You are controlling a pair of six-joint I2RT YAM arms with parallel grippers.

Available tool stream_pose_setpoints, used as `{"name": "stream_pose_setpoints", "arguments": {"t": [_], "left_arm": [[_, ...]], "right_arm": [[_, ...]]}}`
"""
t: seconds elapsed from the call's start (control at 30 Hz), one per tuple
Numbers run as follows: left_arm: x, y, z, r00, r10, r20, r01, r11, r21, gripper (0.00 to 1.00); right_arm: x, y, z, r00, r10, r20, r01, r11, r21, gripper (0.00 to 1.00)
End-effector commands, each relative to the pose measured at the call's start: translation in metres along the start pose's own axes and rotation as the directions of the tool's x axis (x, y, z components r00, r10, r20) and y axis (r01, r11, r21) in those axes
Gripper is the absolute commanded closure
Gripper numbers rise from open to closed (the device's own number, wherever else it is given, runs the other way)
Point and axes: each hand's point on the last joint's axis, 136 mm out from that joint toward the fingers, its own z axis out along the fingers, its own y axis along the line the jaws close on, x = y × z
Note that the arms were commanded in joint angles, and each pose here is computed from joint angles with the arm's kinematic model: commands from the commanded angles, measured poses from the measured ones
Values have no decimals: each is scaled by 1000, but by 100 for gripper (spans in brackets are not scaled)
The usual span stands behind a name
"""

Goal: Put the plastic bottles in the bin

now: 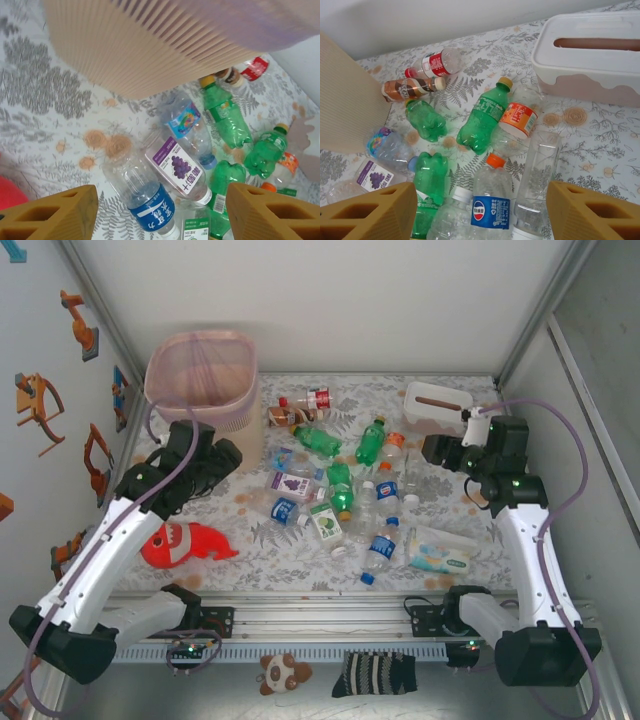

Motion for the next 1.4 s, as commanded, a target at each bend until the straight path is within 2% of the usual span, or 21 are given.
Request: {"name": "stream_pose_setpoints", "arguments": {"t": [0.0, 0.2, 0.7, 0.97, 1.13, 1.37], "left_arm": [[25, 14, 21, 986, -149, -76, 145, 988, -52, 32], [61, 32, 55, 950, -272, -153, 259, 961, -100, 29], [116, 40, 117, 860, -403, -314, 365, 915, -173, 19], [137, 41, 142, 821, -436, -368, 385, 899, -207, 19], [148, 45, 156, 807, -445, -388, 381, 894, -234, 26], [155, 50, 164, 799, -449, -399, 373, 892, -255, 30]], "right_arm": [[3, 5, 4, 1000, -4, -5, 4, 1000, -25, 32], [8, 4, 5, 1000, -9, -20, 9, 1000, -21, 32], [11, 1, 9, 1000, -11, -24, 11, 1000, -12, 32], [7, 0, 12, 999, -23, -30, 23, 1000, -8, 32], [9, -1, 12, 999, -30, -34, 30, 1000, -2, 32], [14, -4, 9, 999, -35, -36, 35, 999, 14, 32]]}}
